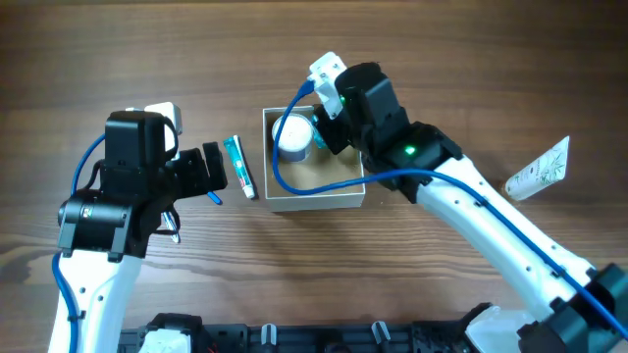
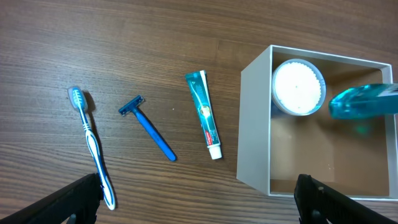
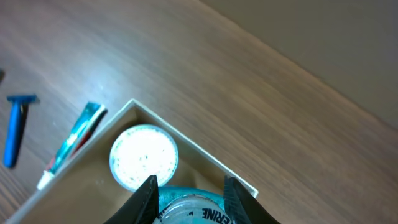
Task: Pack container
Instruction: 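Lift the mouthwash bottle upright into the box and release it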
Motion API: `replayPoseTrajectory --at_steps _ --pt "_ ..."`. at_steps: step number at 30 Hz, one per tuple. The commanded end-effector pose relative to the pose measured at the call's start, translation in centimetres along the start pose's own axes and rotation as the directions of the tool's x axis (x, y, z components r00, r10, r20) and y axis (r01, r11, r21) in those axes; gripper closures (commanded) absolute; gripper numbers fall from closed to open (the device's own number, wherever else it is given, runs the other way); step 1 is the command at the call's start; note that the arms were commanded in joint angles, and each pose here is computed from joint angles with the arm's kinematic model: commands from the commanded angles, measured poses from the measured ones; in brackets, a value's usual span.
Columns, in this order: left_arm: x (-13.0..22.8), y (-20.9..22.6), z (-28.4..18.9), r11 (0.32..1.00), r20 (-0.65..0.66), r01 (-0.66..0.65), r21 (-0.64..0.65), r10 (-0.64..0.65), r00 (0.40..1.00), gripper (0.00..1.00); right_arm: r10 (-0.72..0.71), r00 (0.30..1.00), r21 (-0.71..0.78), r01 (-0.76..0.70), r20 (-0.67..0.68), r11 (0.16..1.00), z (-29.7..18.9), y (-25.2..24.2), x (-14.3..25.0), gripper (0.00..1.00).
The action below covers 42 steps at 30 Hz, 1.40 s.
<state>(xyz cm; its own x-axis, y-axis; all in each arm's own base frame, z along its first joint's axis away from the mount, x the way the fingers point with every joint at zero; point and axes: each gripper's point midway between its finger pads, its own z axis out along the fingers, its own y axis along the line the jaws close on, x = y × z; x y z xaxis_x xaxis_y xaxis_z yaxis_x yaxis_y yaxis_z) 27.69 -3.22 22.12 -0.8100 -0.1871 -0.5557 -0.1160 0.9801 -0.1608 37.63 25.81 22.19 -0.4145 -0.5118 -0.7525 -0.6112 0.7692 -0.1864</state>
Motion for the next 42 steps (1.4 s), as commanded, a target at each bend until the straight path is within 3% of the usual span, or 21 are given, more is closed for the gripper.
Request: replayPoseTrajectory --at_steps 1,4,9,14,15,16,19,21,23,24,31,36,40,42 --pt "-0.5 -0.5 -0.4 1.000 0.014 0.005 0.019 -0.006 1.000 0.00 -0.137 0.990 -0.020 0.137 0.025 0.990 0.7 0.5 -1.0 0.96" --pt "-0.5 -0.5 -0.4 1.000 0.014 0.005 0.019 -0.006 1.000 0.00 -0.201 0.979 -0.045 0.202 0.025 0.978 2.0 1.0 -0.7 0.96" --pt "-0.5 -0.5 -0.4 1.000 0.013 0.005 0.019 -0.005 1.000 0.00 -0.183 0.983 -0.034 0.184 0.031 0.982 3.3 0.6 -0.7 0.96" --pt "-0.5 -0.5 -0.4 1.000 0.013 0.005 0.019 -0.005 1.000 0.00 -0.060 0.998 -0.029 0.059 -0.021 0.998 5.1 -0.2 0.9 0.94" --pt "-0.5 -0.5 -0.4 1.000 0.013 0.005 0.019 -0.005 1.000 0.00 -0.021 0.999 -0.026 0.020 -0.033 0.999 5.5 -0.4 1.3 0.91" --pt "-0.5 -0.5 -0.4 1.000 0.013 0.005 0.019 -0.005 1.000 0.00 0.016 0.999 -0.022 -0.016 -0.042 1.000 5.8 -0.6 1.6 0.82" --pt "-0.5 -0.5 -0.4 1.000 0.013 0.005 0.019 -0.005 1.000 0.00 0.049 0.998 -0.009 -0.049 -0.043 0.999 5.9 -1.3 1.7 0.76" --pt "-0.5 -0.5 -0.4 1.000 0.013 0.005 0.019 -0.005 1.000 0.00 0.053 0.998 -0.004 -0.054 -0.045 0.999 5.9 -1.7 1.8 0.54" --pt "-0.5 -0.5 -0.4 1.000 0.013 0.005 0.019 -0.005 1.000 0.00 0.053 0.997 -0.004 -0.054 -0.047 0.999 5.9 -1.7 1.9 0.05" --pt "-0.5 -0.5 -0.4 1.000 0.013 0.005 0.019 -0.005 1.000 0.00 0.054 0.997 -0.004 -0.054 -0.047 0.999 5.9 -1.7 1.9 0.00" --pt "-0.5 -0.5 -0.4 1.000 0.013 0.005 0.019 -0.005 1.000 0.00 0.098 0.994 -0.001 -0.098 -0.042 0.995 5.3 -1.8 1.6 0.00" --pt "-0.5 -0.5 -0.4 1.000 0.013 0.005 0.019 -0.005 1.000 0.00 0.261 0.964 0.064 -0.264 0.055 0.962 -1.2 -4.0 -1.3 0.00" --pt "-0.5 -0.5 -0.4 1.000 0.013 0.005 0.019 -0.005 1.000 0.00 0.457 0.878 0.214 -0.478 0.144 0.852 -9.4 -9.3 -0.6 0.00" --pt "-0.5 -0.5 -0.4 1.000 0.013 0.005 0.019 -0.005 1.000 0.00 0.590 0.789 0.283 -0.613 0.168 0.738 -13.5 -12.4 2.3 0.00"
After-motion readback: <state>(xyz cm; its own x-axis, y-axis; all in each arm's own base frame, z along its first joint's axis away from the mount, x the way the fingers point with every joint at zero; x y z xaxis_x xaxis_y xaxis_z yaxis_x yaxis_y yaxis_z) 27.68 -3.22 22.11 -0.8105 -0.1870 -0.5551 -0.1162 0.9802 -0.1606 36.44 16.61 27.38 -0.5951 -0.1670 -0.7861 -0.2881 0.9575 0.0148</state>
